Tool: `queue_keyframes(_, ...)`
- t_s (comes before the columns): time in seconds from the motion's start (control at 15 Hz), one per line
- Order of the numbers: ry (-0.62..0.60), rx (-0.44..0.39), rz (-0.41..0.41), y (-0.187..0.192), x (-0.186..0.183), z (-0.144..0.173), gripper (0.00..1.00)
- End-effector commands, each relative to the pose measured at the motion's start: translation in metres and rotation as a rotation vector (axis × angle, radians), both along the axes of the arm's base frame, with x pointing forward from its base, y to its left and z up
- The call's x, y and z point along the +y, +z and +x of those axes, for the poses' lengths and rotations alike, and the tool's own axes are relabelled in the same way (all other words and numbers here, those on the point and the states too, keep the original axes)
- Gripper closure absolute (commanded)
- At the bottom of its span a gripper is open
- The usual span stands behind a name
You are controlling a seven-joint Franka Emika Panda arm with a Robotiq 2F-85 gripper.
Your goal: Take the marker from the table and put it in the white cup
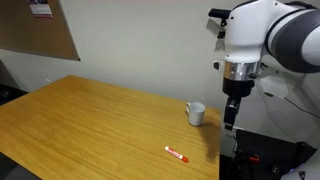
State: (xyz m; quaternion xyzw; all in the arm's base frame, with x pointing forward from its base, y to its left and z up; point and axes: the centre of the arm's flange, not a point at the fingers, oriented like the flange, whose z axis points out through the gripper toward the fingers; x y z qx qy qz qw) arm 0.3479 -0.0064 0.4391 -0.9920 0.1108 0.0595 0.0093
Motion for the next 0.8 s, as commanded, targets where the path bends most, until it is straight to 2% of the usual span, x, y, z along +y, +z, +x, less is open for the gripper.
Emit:
queue_keyframes(0.0,0.000,0.000,0.000,0.000,0.000,0.000,0.00)
queue_keyframes(0.33,0.000,0.000,0.000,0.000,0.000,0.000,0.00)
queue_keyframes(0.47,0.023,-0.028,0.007,-0.003,0.002,0.003,0.00)
queue_keyframes(0.73,-0.009,-0.084,0.021,-0.015,0.008,0.013,0.00)
